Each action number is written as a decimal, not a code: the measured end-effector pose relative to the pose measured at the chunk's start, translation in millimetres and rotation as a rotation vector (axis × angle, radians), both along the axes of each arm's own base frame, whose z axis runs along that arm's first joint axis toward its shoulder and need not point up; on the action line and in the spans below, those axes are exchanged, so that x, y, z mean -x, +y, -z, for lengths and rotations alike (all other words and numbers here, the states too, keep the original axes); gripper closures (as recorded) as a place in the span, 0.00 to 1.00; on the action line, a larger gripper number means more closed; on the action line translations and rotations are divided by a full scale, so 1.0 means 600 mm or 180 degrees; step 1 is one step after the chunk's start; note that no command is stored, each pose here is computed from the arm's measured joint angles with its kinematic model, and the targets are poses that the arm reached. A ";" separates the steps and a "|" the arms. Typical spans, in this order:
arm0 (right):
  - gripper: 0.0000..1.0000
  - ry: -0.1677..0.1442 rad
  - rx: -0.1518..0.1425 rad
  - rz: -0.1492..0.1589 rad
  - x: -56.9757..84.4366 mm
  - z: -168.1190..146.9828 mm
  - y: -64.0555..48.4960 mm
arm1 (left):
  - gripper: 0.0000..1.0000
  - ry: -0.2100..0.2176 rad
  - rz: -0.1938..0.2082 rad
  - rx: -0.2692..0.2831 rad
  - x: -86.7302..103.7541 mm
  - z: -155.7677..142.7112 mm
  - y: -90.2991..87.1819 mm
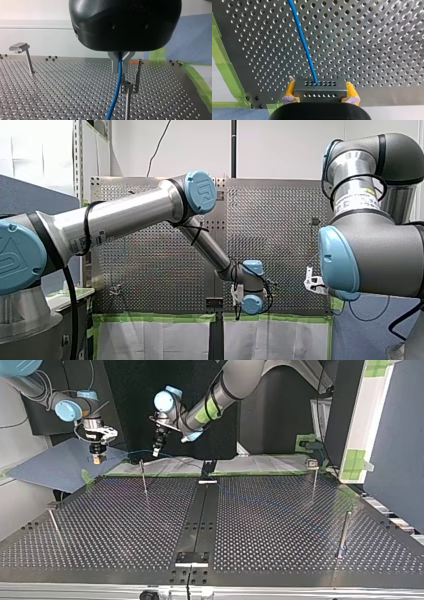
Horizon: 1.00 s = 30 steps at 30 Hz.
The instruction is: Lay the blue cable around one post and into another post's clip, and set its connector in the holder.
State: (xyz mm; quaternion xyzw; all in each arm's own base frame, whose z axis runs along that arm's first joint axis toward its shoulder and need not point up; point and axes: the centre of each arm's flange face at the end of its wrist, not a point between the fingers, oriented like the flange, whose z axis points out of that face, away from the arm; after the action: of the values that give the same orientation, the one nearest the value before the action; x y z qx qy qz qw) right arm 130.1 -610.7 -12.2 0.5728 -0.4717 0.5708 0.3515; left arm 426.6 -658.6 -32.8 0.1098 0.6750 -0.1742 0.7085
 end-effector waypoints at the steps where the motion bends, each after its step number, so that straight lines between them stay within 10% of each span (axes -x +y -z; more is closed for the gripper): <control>1: 1.00 0.0002 0.0002 -0.0011 -0.001 0.000 0.000 | 1.00 0.0001 0.0003 0.0009 -0.001 0.000 0.000; 30: 1.00 -0.0010 -0.0039 -0.0006 0.008 0.002 0.001 | 1.00 0.0205 0.0099 0.0299 -0.074 0.024 0.003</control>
State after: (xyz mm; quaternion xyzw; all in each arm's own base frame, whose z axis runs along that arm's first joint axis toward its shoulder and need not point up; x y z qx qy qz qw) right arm 125.3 -610.3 -13.2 0.5745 -0.4751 0.5692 0.3468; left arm 470.8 -656.7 -47.3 0.0812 0.6867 -0.2201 0.6880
